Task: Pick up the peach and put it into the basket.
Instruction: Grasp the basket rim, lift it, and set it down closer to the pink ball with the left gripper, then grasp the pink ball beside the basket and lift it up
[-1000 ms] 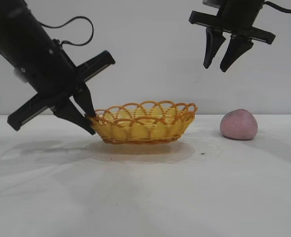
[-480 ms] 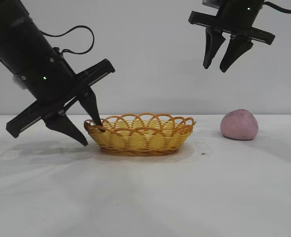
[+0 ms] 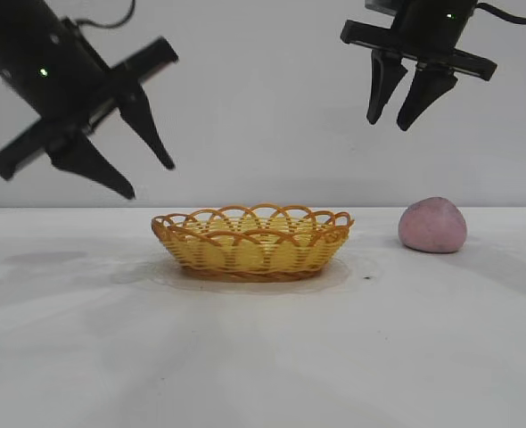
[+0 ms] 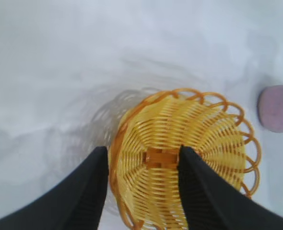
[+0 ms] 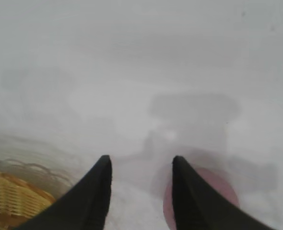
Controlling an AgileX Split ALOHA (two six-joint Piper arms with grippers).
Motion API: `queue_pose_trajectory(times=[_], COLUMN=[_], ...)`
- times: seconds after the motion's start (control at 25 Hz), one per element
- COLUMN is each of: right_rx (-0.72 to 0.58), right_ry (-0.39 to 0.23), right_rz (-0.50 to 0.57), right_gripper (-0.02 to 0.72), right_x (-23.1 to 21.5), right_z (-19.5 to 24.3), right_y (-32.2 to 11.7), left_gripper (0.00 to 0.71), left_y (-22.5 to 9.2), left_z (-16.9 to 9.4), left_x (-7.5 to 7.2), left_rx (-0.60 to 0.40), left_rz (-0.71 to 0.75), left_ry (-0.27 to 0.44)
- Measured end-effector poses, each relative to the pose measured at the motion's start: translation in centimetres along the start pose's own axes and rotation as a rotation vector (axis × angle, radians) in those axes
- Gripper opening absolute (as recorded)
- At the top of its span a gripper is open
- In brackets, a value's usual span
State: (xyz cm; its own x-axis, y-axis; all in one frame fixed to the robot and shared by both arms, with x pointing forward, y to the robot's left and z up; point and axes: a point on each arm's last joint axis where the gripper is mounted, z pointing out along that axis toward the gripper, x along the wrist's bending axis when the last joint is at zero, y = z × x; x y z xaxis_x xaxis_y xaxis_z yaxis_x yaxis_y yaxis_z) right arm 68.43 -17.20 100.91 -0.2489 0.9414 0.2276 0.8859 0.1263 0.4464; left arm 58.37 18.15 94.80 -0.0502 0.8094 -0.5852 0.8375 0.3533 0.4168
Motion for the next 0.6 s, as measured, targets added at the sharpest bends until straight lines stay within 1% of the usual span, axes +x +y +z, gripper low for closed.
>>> queue_pose_trajectory(times=[0.08,0.16,0.24,0.32,0.36,0.44,0.48,0.52,0.6], right_rx=[0.000,0.000,0.000,0.001,0.001,0.000,0.004,0.004,0.012], right_ry=[0.001,0.003,0.005,0.012,0.013,0.017,0.018,0.018,0.018], right_rz=[0.001,0.002,0.004,0.010,0.011,0.014,0.014,0.014,0.014], right_gripper=[0.297,0.297,0.297,0.297,0.297,0.297,0.297,0.297,0.297], right_x=[0.0,0.0,0.0,0.1,0.1,0.2,0.2,0.2,0.2], right_z=[0.0,0.0,0.0,0.0,0.0,0.0,0.0,0.0,0.0], right_y=[0.0,0.0,0.0,0.0,0.0,0.0,0.0,0.0,-0.1], left_gripper=[0.296,0.296,0.296,0.296,0.296,0.296,0.296,0.296,0.296], left_y=[0.8,1.5,2.0,2.8,3.1,3.8,4.2,4.6,5.2], left_z=[-0.6,-1.2,-1.8,-2.4,-2.6,-3.2,-3.6,-4.0,-5.3], left_x=[1.2,3.0,4.4,5.3,5.5,5.8,5.7,5.5,4.8], left_rx=[-0.009,0.003,0.033,0.068,0.079,0.118,0.116,0.115,0.078], left_rz=[0.068,0.200,0.304,0.379,0.364,0.401,0.394,0.404,0.402], left_ry=[0.042,0.114,0.181,0.258,0.293,0.378,0.407,0.432,0.444])
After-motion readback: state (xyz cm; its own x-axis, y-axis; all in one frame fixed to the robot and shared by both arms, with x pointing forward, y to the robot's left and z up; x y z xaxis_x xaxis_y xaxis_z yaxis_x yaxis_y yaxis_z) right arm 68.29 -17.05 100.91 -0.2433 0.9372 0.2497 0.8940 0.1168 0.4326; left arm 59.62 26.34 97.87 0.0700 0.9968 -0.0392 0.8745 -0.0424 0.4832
